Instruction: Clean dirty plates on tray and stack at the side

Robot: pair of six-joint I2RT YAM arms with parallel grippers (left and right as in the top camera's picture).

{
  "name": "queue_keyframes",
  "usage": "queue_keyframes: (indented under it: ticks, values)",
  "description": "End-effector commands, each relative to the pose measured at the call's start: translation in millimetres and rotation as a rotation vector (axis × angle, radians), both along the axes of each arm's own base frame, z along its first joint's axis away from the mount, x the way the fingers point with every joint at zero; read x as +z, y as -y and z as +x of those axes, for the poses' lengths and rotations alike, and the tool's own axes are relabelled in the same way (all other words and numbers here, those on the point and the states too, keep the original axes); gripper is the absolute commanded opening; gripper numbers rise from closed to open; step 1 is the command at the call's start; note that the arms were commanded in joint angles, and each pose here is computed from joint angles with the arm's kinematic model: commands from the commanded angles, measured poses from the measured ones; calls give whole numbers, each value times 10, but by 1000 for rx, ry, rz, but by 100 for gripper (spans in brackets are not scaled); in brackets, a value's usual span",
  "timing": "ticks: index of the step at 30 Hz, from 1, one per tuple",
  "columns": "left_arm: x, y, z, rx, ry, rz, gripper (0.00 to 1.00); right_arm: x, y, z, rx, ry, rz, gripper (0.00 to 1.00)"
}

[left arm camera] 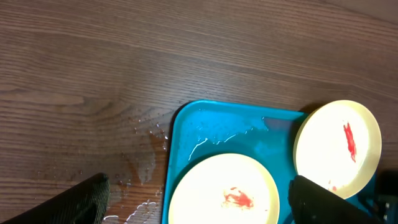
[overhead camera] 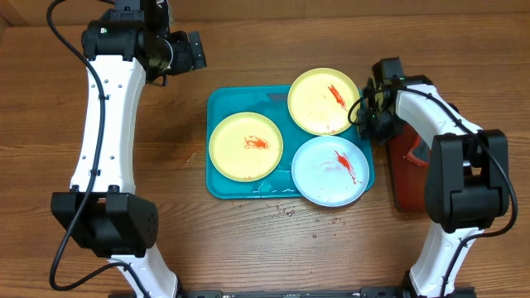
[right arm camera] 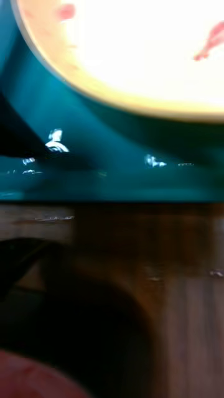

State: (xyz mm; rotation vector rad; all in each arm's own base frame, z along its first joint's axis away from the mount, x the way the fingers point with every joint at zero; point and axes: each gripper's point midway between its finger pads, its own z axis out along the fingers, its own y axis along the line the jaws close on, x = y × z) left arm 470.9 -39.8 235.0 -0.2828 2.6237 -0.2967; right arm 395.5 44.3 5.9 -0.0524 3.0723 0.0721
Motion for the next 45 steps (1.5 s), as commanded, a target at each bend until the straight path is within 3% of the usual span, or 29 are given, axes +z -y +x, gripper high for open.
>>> queue_keyframes:
  ticks: [1,9,16,20,25,28,32,33,36,45]
  values:
    - [109,45,27,-28,33,3,93,447,-71,297,-37,91,37,52]
    - [147,44,-23,-48,34,14,91,1474,-149,502,-84,212,94,56]
    - [428,31,-348,-82,41,34,88,2134,48,328,-239,225,137,56]
    - [291,158,-620,-118,-73,29,85,2399,401,132,-363,242,141,54]
    - [-395,409,-788,-97,-277,5,71,2291,984,-35,-529,197,58,52]
    - [-790,479,-885,-34,-375,-1,63,2100,1140,-128,-595,140,63,52]
    - [-1243,507,-1052,52,-470,14,61,1798,1212,-191,-622,83,70,52]
    - [-1378,507,-1127,72,-499,15,56,1691,1208,-206,-622,67,69,52]
    - [-1574,405,-1268,156,-549,57,46,1499,1203,-220,-623,47,68,52]
    - [-1927,361,-1502,208,-609,81,39,1291,1199,-244,-616,30,65,52]
